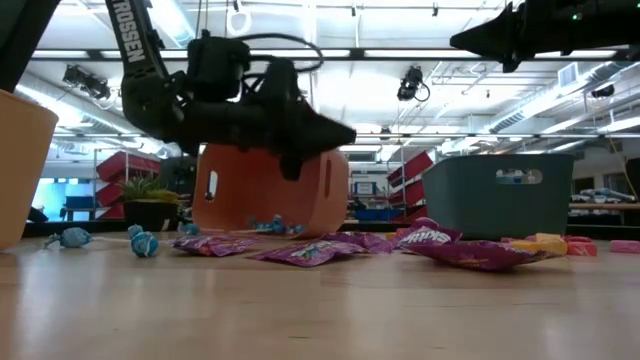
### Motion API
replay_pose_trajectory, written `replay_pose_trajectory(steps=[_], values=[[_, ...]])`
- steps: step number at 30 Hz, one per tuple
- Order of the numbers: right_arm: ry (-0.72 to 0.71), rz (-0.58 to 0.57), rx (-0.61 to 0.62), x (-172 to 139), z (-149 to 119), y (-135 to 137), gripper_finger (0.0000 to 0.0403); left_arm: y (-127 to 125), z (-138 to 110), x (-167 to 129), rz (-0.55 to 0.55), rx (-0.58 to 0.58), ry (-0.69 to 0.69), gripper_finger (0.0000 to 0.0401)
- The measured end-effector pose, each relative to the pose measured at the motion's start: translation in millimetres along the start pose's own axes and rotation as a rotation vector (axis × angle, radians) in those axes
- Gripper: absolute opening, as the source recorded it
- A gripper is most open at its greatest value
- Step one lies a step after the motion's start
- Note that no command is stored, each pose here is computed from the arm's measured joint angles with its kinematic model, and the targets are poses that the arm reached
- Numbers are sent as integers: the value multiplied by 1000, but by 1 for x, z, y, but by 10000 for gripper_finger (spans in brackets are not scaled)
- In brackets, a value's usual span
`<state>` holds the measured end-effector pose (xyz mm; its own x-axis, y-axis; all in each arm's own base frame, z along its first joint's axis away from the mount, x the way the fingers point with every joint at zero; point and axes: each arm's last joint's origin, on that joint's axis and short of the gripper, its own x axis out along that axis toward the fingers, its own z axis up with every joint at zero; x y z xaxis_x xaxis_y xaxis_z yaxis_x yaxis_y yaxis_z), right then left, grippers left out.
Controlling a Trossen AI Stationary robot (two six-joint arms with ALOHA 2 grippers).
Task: Sort candy
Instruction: Adjust the orange bin
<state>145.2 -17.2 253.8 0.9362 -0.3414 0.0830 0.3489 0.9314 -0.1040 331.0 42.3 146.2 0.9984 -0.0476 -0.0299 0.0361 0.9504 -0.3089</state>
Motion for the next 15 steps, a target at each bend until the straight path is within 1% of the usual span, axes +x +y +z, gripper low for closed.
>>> replay_pose_trajectory(steps=[5,11,13,15], values=[[-6,-1,2,0,1,0,0,-9,10,-1,-205,-25,-63,42],[-52,-7,18,0,5,-1,0,-21,28,-8,-448,-32,-183,42],[-59,-8,20,0,6,-1,0,-23,31,-9,-476,-43,-190,42],[-64,-8,18,1,6,0,0,-25,38,-10,-479,-45,-190,42]])
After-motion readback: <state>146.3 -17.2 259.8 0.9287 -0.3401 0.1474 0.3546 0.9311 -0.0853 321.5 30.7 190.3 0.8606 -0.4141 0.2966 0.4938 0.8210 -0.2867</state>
